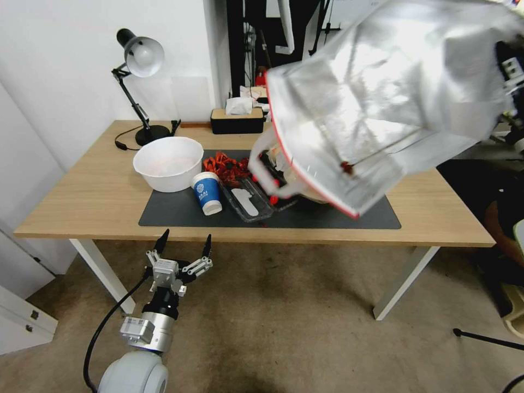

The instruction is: Pick up the food delivery bag from the floor and place it on the table.

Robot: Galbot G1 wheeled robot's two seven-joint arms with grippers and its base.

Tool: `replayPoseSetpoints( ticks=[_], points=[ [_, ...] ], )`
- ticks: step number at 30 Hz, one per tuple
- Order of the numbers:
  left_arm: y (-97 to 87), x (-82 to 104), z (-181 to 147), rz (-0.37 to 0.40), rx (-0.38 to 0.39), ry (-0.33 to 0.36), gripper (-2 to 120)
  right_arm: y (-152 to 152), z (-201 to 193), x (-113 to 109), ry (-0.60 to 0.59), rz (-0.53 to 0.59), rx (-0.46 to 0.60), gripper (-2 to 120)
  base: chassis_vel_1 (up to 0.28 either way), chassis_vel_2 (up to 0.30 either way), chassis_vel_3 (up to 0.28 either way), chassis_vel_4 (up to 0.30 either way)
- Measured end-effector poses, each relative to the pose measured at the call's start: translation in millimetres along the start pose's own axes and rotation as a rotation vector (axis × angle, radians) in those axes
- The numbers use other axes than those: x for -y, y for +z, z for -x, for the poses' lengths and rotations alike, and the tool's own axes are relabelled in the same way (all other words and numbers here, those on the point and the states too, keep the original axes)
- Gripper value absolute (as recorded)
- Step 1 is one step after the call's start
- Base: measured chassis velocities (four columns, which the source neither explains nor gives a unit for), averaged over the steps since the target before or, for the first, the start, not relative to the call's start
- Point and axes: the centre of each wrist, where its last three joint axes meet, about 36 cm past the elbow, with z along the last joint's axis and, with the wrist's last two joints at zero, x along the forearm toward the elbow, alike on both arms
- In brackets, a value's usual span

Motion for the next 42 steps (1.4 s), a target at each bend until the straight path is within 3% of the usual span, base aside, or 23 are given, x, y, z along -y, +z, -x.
replayPoseSetpoints(
  ticks=[9, 16, 20, 26, 32, 39, 42],
  points=[
    [4.6, 0.9, -1, 0.003, -0.011, 0.002, 100, -7, 20, 36, 0.190, 0.011, 0.068, 0, 0.000, 0.000, 0.000, 0.000],
    [7.9, 2.4, 0, 0.002, -0.015, 0.006, 100, -3, 29, 46, 0.293, 0.129, 0.128, 0, 0.000, 0.000, 0.000, 0.000],
    [10.0, 2.6, -1, 0.004, -0.020, 0.007, 100, 8, 35, 65, 0.351, 0.227, 0.164, 0, 0.000, 0.000, 0.000, 0.000],
    [12.6, 4.0, 0, 0.006, -0.024, 0.008, 100, 33, 39, 82, 0.331, 0.296, 0.162, 0, 0.000, 0.000, 0.000, 0.000],
    [13.7, 6.0, 0, 0.007, -0.025, 0.004, 100, 42, 58, 73, 0.260, 0.421, 0.208, 0, 0.000, 0.000, 0.000, 0.000],
    [15.1, 3.6, 0, 0.015, -0.023, -0.003, 100, 61, 57, 89, 0.332, 0.443, 0.230, 0, 0.000, 0.000, 0.000, 0.000],
    [16.3, 4.7, 0, 0.013, -0.023, 0.001, 100, 75, 46, 108, 0.421, 0.432, 0.249, 0, 0.000, 0.000, 0.000, 0.000]
  ],
)
